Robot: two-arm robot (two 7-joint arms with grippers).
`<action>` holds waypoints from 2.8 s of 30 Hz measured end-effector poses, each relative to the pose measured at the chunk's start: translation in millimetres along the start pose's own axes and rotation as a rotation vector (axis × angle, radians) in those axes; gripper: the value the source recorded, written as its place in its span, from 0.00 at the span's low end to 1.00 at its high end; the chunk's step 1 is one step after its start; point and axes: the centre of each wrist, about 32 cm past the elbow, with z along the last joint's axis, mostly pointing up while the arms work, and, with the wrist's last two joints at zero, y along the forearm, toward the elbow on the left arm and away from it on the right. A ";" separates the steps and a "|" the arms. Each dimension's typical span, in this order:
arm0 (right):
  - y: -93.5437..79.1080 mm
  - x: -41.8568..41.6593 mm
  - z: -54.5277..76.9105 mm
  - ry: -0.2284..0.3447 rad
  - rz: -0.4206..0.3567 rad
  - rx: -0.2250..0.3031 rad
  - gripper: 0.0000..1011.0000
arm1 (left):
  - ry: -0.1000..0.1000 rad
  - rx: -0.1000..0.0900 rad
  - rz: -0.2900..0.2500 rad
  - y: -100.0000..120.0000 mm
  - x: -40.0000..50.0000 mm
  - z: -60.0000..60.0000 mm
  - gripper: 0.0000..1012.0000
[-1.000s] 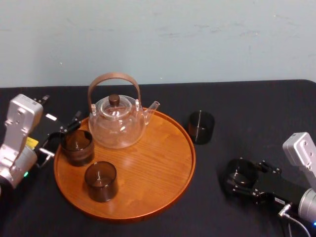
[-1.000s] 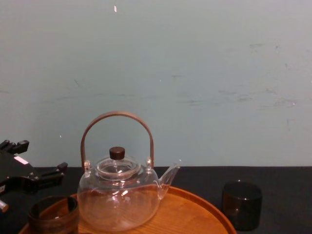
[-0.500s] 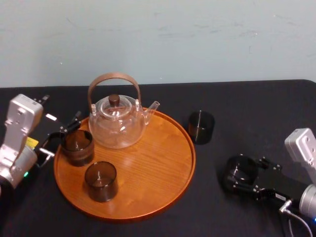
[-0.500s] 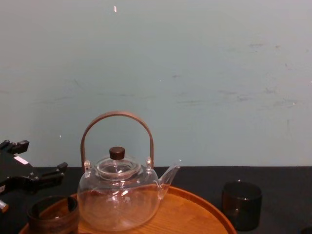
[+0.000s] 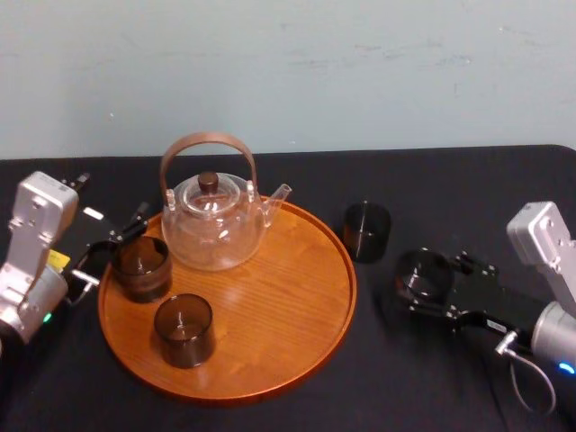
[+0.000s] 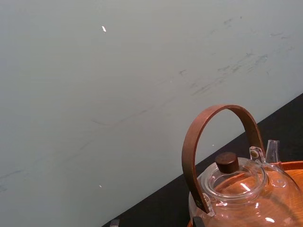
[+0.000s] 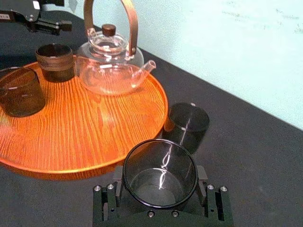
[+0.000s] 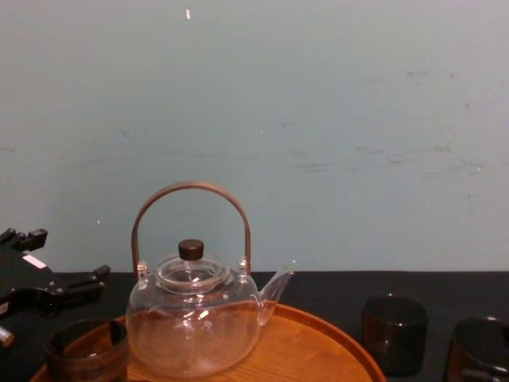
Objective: Pick up the glass from the table and place it on the tray.
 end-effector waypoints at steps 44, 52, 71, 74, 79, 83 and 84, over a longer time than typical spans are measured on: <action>84.4 -20.9 36.3 -0.088 0.212 0.106 0.89 | 0.000 0.000 0.000 0.0 0.0 0.0 0.99; 91.1 -27.7 36.0 -0.088 0.254 0.108 0.89 | 0.000 0.000 0.000 0.0 0.0 0.0 0.99; 100.3 -43.2 18.3 -0.065 0.334 0.079 0.89 | 0.000 0.000 0.000 0.0 0.0 0.0 0.99; 101.6 -44.0 14.3 -0.060 0.337 0.070 0.89 | 0.000 0.000 0.000 0.0 0.0 0.0 0.99; 104.3 -44.6 9.5 -0.051 0.337 0.060 0.89 | 0.000 0.000 0.000 0.0 0.0 0.0 0.99; 105.9 -44.6 6.6 -0.045 0.337 0.054 0.89 | 0.000 0.000 0.000 0.0 0.0 0.0 0.99; 106.2 -44.7 6.3 -0.044 0.337 0.054 0.90 | 0.000 0.000 0.000 0.0 0.0 0.0 0.99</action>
